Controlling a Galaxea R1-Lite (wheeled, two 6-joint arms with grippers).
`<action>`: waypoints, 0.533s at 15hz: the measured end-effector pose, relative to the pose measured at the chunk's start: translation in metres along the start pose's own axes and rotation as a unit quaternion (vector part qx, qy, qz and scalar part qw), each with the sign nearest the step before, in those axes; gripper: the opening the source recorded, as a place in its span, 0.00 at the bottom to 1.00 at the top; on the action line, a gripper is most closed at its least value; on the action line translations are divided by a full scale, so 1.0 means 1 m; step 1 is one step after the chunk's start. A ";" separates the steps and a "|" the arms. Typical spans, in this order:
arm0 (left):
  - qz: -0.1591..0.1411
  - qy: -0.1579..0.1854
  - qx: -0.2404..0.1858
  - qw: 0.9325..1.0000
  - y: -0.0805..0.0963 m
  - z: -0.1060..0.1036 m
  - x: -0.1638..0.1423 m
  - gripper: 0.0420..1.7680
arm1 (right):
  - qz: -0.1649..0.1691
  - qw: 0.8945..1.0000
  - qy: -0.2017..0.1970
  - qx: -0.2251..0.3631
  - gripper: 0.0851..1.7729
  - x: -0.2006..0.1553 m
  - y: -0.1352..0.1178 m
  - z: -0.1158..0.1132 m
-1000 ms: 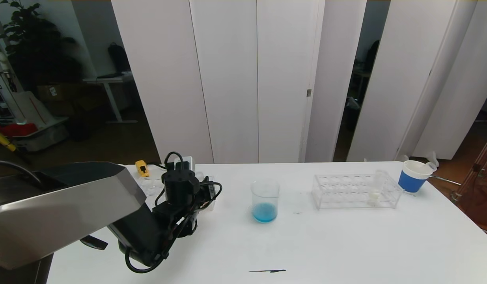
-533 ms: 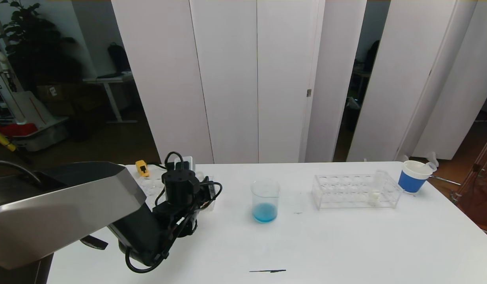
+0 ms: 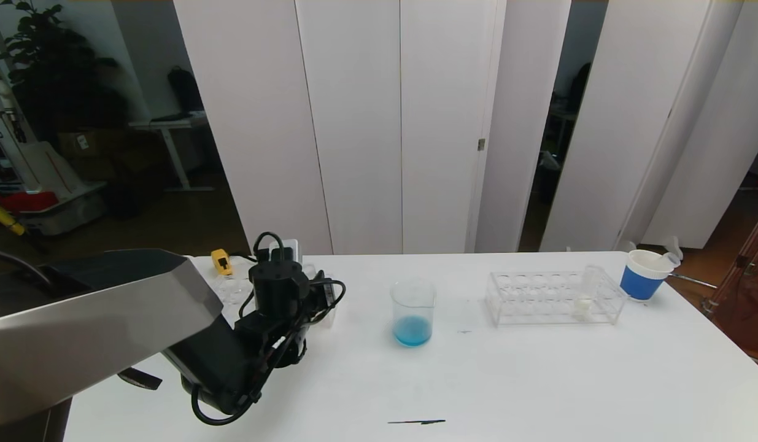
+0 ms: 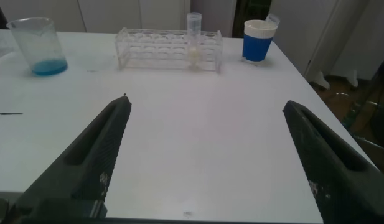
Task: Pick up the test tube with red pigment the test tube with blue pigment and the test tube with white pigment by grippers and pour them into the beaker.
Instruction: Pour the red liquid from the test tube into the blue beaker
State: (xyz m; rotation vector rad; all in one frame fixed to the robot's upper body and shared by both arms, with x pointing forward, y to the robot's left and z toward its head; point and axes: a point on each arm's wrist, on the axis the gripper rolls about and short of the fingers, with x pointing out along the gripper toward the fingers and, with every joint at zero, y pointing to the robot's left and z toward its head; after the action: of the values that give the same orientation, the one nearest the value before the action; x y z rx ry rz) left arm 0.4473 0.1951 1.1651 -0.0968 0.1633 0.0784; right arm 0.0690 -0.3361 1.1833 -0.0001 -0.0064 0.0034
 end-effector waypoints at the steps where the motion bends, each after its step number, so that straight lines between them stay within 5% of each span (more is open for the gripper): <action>1: -0.002 -0.005 0.010 1.000 -0.001 0.003 -0.001 0.30 | -0.001 1.000 0.000 0.000 0.99 0.000 0.000 0.000; 8: -0.017 -0.051 0.041 0.998 -0.003 0.040 -0.018 0.30 | 0.000 1.000 0.000 0.000 0.99 0.000 0.000 0.000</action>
State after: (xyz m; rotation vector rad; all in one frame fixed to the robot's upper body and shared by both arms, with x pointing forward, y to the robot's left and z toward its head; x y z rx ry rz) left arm 0.4358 0.1954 1.2078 -0.0143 0.0622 0.0432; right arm 0.0690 -0.3361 1.1833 -0.0001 -0.0064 0.0032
